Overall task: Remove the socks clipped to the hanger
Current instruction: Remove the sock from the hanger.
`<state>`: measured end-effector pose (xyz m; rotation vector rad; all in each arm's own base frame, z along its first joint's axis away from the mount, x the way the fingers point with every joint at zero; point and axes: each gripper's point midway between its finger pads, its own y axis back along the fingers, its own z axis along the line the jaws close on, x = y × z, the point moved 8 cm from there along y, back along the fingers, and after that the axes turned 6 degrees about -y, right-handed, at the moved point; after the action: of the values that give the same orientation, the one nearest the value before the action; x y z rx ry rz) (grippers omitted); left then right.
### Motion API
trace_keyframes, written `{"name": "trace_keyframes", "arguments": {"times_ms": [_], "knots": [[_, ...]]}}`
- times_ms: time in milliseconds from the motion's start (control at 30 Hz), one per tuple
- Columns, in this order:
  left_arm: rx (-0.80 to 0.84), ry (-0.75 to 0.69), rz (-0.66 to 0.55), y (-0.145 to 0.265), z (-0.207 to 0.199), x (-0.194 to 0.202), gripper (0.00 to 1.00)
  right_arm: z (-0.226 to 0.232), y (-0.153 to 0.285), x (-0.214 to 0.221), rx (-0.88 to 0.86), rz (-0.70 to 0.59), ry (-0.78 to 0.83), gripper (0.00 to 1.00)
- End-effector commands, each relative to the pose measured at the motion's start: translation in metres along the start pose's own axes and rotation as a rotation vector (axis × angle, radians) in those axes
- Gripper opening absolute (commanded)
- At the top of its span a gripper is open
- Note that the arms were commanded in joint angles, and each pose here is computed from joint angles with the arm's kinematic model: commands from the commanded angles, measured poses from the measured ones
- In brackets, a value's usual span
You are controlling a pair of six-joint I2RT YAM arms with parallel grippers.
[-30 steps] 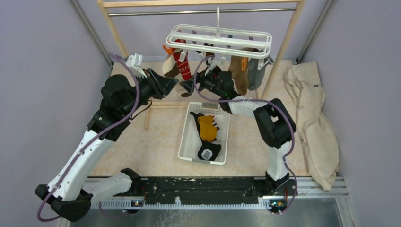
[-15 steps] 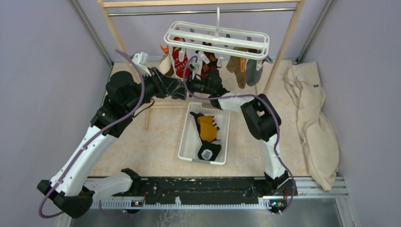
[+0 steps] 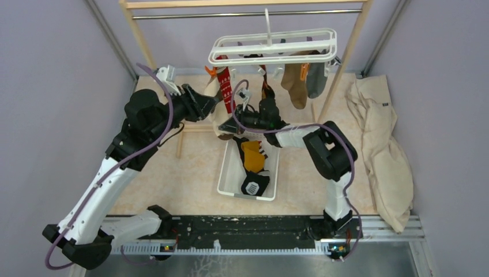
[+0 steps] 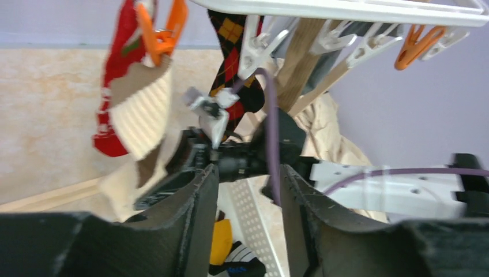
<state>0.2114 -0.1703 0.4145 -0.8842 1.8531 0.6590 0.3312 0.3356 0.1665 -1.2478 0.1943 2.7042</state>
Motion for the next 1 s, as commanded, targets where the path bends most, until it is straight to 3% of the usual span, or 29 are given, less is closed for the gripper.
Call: {"name": "trace_keyframes", "arguments": {"times_ms": [0,567,800,967], "knots": [[-0.105,-0.075,-0.078,0.020,0.006,-0.021,0.53,0.065,0.024,-0.044,-0.107,-0.106,0.125,0.00],[-0.207,-0.200,-0.208,0.028,0.016,-0.054,0.71,0.126,0.081,-0.053,-0.093,-0.040,0.157,0.00],[-0.269,-0.222,-0.235,0.024,0.029,-0.071,0.72,0.141,0.105,-0.064,-0.021,-0.067,0.186,0.00],[-0.220,-0.165,-0.229,0.014,0.027,-0.077,0.71,0.149,0.115,-0.066,0.017,-0.088,0.199,0.00]]}}
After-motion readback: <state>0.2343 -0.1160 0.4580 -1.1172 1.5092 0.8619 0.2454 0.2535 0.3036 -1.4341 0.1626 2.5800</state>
